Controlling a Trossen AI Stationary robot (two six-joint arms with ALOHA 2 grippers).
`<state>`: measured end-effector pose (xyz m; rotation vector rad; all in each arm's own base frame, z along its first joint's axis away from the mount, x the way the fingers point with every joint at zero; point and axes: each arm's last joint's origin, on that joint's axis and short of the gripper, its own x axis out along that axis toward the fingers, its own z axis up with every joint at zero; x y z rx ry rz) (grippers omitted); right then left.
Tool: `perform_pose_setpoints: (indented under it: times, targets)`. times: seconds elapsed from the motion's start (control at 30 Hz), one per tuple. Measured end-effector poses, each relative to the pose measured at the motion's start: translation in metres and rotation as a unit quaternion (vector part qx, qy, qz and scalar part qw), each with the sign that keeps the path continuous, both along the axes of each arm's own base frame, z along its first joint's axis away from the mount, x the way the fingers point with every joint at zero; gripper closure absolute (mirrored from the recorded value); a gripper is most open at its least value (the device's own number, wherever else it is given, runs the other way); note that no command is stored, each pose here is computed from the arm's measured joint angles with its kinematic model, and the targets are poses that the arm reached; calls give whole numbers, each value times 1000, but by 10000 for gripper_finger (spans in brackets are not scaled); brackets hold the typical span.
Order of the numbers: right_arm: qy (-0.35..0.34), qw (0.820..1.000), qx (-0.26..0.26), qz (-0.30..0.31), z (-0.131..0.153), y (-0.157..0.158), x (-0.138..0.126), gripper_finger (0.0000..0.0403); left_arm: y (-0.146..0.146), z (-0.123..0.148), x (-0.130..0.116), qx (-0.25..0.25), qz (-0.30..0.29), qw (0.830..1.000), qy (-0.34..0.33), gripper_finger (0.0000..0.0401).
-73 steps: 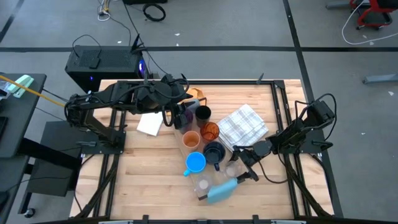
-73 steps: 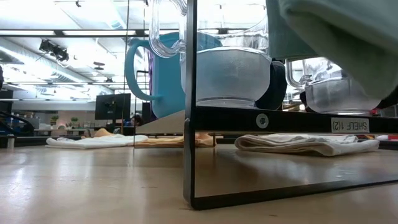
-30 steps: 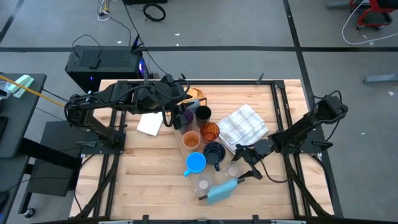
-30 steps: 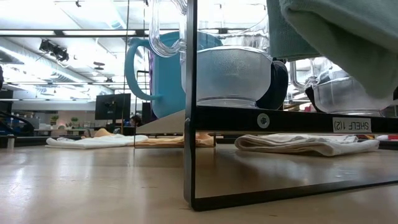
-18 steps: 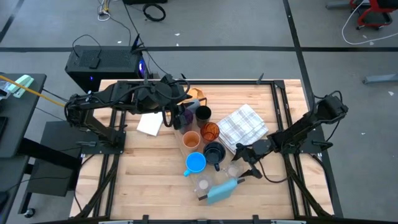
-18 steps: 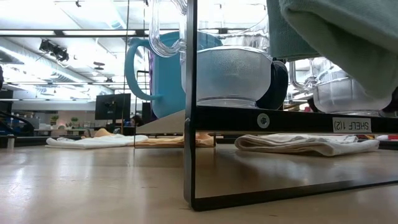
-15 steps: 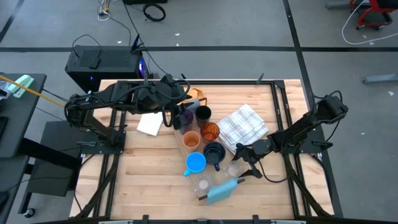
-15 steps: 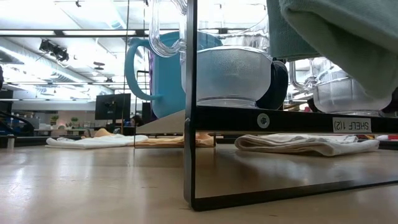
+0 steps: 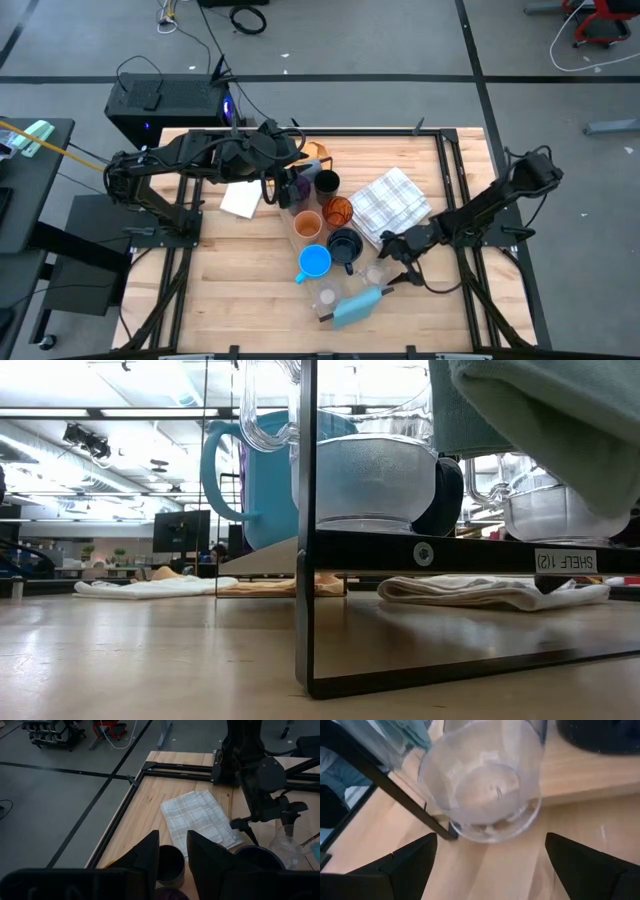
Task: Stack small to large cups/mugs on shelf
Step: Put the transparent mug on the shelf
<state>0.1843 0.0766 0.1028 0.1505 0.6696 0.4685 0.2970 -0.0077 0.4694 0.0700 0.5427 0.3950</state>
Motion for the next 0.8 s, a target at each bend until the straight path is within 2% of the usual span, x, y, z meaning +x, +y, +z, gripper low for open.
perform_pose_setpoints:
  times: [0.2, 0.43, 0.63, 0.8]
  targets:
    - [39, 999, -16, -15, 5, -9, -9, 34, 0, -1, -1, 0, 0, 1000, 7, 294]
    - [2, 1000, 1, -21, 28, -13, -18, 80, 5, -2, -1, 0, 9, 1000, 10, 294]
    - [34, 999, -2, -38, 33, -18, -32, 174, 14, -2, -1, -2, 24, 1000, 10, 294]
    - [10, 999, 7, -47, 41, -20, -34, 288, 18, -2, -1, -5, 32, 999, 9, 294]
